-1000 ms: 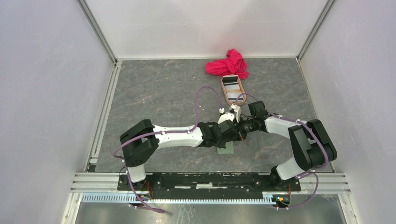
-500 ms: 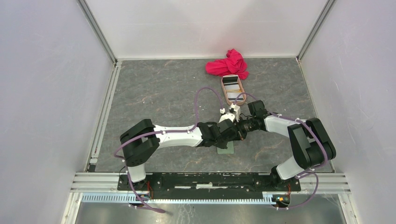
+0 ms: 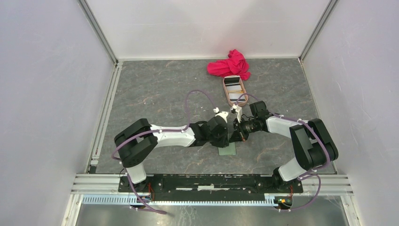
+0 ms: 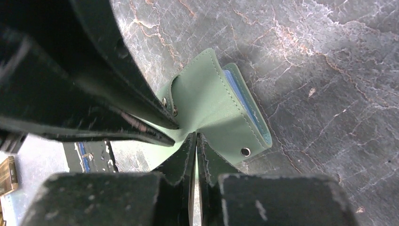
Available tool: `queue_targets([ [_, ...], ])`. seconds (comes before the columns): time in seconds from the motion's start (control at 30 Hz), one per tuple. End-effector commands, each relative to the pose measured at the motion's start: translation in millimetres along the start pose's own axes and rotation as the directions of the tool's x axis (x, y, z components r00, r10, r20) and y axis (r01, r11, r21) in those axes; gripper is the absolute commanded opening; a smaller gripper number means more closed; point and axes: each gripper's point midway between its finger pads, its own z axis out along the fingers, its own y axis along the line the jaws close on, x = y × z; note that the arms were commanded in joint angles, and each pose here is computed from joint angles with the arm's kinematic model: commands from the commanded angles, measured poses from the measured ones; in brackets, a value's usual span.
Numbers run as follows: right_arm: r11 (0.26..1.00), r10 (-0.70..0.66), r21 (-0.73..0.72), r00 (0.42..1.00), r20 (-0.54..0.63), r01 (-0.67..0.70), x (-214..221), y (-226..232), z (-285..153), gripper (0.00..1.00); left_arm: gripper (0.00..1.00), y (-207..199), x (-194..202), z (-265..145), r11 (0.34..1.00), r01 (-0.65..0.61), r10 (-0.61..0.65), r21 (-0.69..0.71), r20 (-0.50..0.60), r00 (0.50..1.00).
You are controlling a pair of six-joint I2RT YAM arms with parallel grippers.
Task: Put the credit cards into the card holder
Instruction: Close the card holder at the center of the board.
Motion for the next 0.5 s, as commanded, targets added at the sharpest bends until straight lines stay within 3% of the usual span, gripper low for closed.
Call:
queue_targets([
  [0.0, 1.000, 0.031, -0.004, 0.996, -0.087, -0.031, 27.5, 2.4, 7.9, 0.09, 0.22, -0.7, 3.1, 2.0, 0.977, 0.118, -0.117, 0.175, -0.015, 0.993],
  [0.13, 1.000, 0.000, -0.023, 0.997, -0.078, -0.002, 22.5, 5.1, 6.4, 0.10, 0.23, -39.3, -15.5, -24.9, 0.922, 0.055, -0.076, 0.383, 0.041, 0.996],
  [0.27, 0.996, -0.072, -0.060, 0.997, -0.042, 0.069, 12.3, 14.1, 2.4, 0.14, 0.25, -61.1, -35.7, -62.3, 0.872, -0.017, -0.060, 0.489, 0.141, 0.988],
  [0.47, 0.964, -0.236, -0.121, 0.972, 0.011, 0.236, -9.2, 31.0, -9.8, 0.20, 0.34, -40.8, -54.8, -117.6, 0.902, -0.101, -0.054, 0.421, 0.341, 0.938],
])
